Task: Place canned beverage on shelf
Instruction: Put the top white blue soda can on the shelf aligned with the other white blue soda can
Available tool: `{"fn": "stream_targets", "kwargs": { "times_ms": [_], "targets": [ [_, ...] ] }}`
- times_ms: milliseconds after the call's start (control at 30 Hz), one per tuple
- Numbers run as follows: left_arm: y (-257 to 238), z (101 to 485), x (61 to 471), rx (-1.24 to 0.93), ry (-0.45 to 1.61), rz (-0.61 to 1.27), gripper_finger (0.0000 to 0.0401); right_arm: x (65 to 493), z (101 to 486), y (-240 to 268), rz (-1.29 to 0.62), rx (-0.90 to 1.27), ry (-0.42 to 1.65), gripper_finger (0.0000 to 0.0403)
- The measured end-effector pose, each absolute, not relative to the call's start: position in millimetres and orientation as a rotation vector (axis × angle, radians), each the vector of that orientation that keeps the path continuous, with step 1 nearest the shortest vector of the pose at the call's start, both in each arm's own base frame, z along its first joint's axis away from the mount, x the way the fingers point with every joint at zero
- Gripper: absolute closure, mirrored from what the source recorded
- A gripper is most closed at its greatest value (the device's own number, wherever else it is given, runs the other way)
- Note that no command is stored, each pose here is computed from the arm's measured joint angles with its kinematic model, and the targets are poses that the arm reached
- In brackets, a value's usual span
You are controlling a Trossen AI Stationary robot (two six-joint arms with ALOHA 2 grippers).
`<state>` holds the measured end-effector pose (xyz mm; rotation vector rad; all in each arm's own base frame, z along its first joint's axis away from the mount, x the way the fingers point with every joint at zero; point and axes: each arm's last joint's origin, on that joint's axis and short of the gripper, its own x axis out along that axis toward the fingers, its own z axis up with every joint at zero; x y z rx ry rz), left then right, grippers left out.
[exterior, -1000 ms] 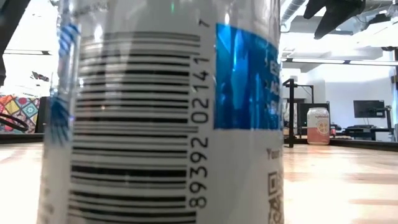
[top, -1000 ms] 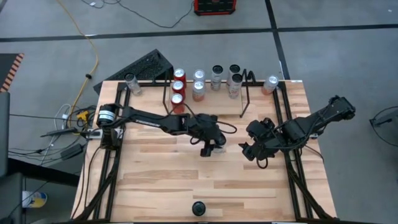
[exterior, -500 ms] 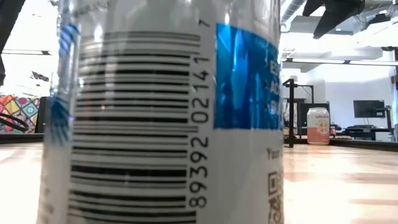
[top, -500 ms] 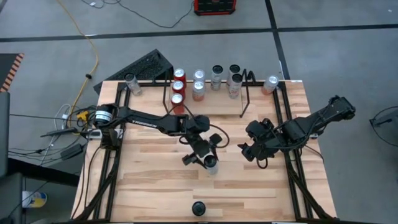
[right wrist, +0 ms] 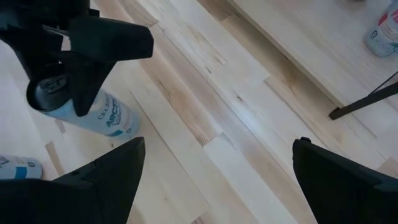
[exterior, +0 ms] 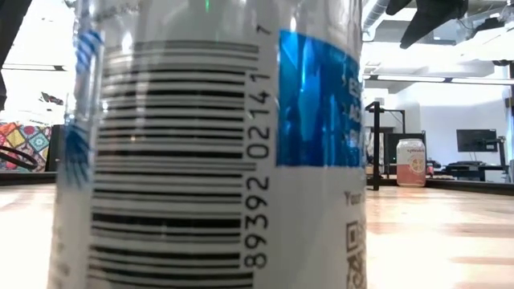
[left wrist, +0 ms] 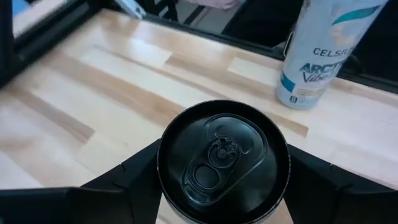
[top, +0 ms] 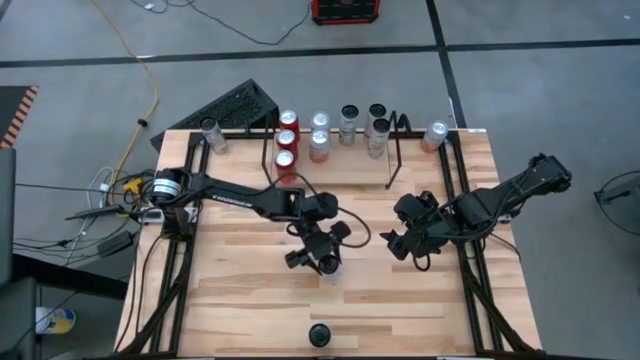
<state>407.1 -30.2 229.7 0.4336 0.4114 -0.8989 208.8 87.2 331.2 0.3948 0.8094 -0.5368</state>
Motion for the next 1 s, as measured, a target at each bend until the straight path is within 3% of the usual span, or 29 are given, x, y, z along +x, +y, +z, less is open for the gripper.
{"fn": "stream_targets", "kwargs": {
  "times_ms": [367, 600, 1000],
  "targets": [
    [-38, 229, 408, 0.444, 0.515, -0.737, 0.0099, 209, 331, 87, -0.536, 0.393, 0.810, 0.0019],
    [-48, 231, 409, 0.471, 0.559, -0.662, 0.0095, 209, 331, 87, -0.536, 0.392, 0.810, 0.0019],
    [-55, 270, 415, 0.408, 0.618, -0.517, 0.0094, 209, 331, 87, -0.526, 0.369, 0.816, 0.0019]
  ]
}}
